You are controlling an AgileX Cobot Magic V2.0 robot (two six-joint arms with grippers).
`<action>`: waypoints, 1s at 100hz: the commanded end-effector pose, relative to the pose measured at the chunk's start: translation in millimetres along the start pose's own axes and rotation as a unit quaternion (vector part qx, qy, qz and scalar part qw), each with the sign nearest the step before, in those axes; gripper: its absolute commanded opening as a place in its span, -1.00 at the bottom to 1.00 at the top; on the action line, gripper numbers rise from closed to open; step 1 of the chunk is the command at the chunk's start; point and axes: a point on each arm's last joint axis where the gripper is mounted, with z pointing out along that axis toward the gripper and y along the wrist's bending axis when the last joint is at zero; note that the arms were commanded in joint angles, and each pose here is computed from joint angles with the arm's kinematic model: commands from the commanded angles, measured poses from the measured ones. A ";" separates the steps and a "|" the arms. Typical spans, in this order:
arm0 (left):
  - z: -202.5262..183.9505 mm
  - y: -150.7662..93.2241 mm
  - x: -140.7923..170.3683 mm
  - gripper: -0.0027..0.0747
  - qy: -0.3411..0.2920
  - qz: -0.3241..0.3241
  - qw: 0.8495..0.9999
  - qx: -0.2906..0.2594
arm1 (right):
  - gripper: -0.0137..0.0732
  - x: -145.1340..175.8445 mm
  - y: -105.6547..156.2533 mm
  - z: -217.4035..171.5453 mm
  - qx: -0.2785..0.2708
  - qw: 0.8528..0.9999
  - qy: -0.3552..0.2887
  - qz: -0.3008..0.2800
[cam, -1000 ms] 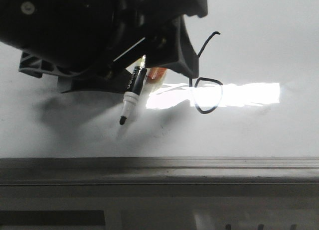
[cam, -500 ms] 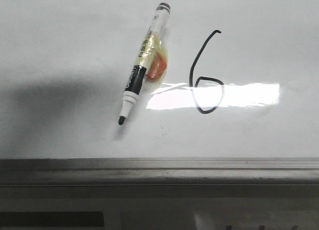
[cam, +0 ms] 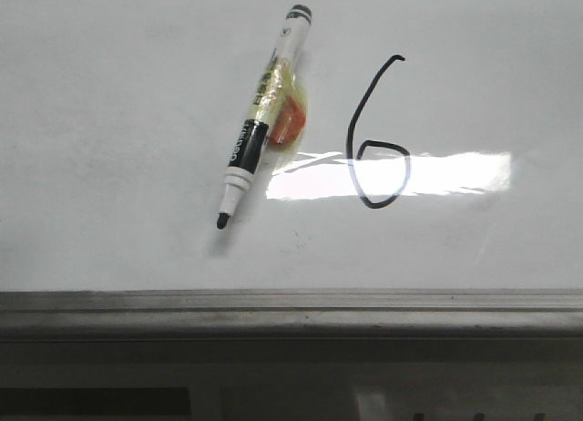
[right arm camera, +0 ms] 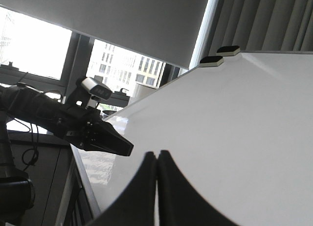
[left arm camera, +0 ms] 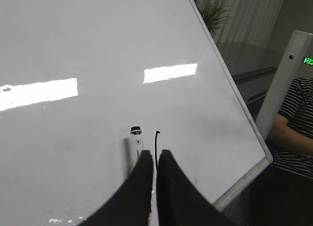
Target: Write number 6 on whiteboard
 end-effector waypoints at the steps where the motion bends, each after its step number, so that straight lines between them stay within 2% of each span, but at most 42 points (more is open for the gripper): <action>1: -8.5 -2.9 -1.0 -0.98 -0.013 -0.013 0.999 0.038 | -0.83 0.1 -4.2 2.1 0.025 1.000 -0.006 0.006; 27: -12.2 -8.4 3.5 -0.98 -0.016 -0.013 0.996 0.081 | -0.83 4.9 -0.2 2.8 0.006 1.000 0.008 0.009; 82: -12.2 -8.6 3.5 -0.98 -0.017 -0.013 0.996 0.082 | -0.83 4.8 -0.3 2.8 0.007 1.000 0.008 0.009; 88: -11.8 -5.4 3.0 -0.98 -0.021 0.003 0.998 0.064 | -0.83 4.8 -0.3 2.8 0.007 1.000 0.008 0.009; 100: -10.3 7.3 4.9 -0.98 -0.030 0.053 0.998 -0.005 | -0.83 4.8 -0.3 2.8 0.007 1.000 0.008 0.009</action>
